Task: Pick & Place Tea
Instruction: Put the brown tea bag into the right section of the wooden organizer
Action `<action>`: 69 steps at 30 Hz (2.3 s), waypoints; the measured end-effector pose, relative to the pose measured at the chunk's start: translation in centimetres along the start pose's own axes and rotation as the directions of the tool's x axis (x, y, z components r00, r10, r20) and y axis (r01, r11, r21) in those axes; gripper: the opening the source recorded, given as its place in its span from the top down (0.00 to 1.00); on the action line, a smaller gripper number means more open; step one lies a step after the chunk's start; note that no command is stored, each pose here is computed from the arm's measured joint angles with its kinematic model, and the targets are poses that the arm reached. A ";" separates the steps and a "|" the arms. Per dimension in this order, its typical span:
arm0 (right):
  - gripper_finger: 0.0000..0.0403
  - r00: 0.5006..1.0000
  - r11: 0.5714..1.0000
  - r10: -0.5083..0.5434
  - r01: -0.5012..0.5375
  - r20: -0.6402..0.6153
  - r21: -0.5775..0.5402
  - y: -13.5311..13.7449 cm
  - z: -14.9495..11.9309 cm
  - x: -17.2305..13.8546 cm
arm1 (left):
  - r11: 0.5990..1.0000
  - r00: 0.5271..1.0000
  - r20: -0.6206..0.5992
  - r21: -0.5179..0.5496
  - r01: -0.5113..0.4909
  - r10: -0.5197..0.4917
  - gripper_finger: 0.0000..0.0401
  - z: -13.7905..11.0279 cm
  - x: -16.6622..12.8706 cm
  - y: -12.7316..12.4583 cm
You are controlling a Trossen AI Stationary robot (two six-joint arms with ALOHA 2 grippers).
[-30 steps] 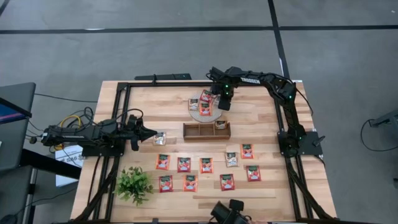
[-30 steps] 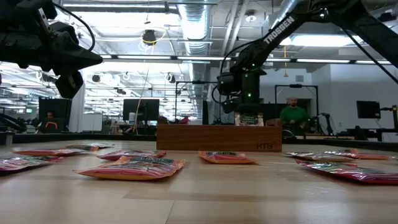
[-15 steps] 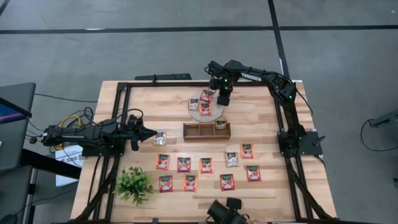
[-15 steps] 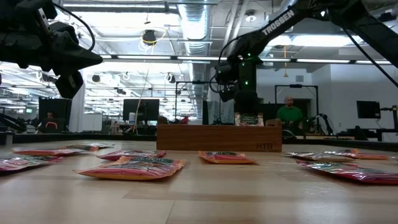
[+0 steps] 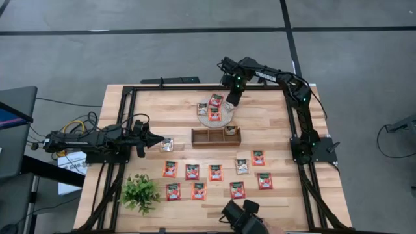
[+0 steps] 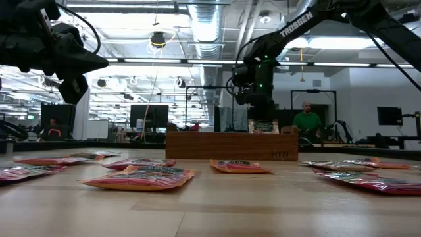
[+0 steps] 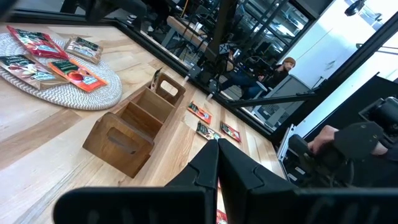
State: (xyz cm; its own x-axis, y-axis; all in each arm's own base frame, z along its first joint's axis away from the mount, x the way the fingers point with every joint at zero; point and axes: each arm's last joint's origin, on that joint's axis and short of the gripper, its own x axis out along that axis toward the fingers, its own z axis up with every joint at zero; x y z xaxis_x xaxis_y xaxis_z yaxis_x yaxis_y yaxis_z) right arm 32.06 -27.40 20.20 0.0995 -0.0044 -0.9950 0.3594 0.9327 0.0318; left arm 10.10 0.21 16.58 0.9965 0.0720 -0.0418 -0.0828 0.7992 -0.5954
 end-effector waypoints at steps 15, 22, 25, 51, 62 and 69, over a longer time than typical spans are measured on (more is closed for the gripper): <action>0.59 0.997 0.996 0.057 -0.060 0.050 0.069 -1.4 -0.3 0.1 | 1.000 1.000 0.000 0.000 0.000 0.000 1.00 0.0 0.0 0.0; 0.54 0.997 0.994 0.059 -0.063 0.044 0.087 -1.3 -0.4 0.7 | 1.000 1.000 0.000 0.000 0.000 0.000 1.00 0.0 0.0 0.0; 0.53 0.997 0.992 0.072 -0.073 0.011 0.100 -1.3 -1.0 1.7 | 1.000 1.000 0.000 0.000 0.000 0.000 1.00 0.0 0.0 0.0; 0.51 0.992 0.974 0.119 -0.126 0.046 0.191 -1.9 -1.0 2.8 | 1.000 1.000 0.000 -0.003 0.000 0.000 1.00 0.0 0.0 0.0; 0.46 0.993 0.968 0.115 -0.119 0.033 0.221 -2.3 -0.7 4.4 | 1.000 1.000 -0.015 -0.004 0.019 -0.019 1.00 0.0 0.0 -0.1; 0.47 0.990 0.963 0.141 -0.137 -0.002 0.230 -2.5 -1.0 5.4 | 1.000 1.000 -0.015 -0.004 0.019 -0.019 1.00 0.0 0.0 -0.1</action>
State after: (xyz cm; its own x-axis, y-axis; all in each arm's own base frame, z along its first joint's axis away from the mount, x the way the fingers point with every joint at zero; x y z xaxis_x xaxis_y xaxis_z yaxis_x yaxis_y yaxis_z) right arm 30.77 -29.39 14.66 0.1476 0.1282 -0.9807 0.5461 0.8161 0.1889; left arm 10.10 0.14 16.58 0.9979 0.0480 -0.0423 -0.0638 0.7978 -0.5995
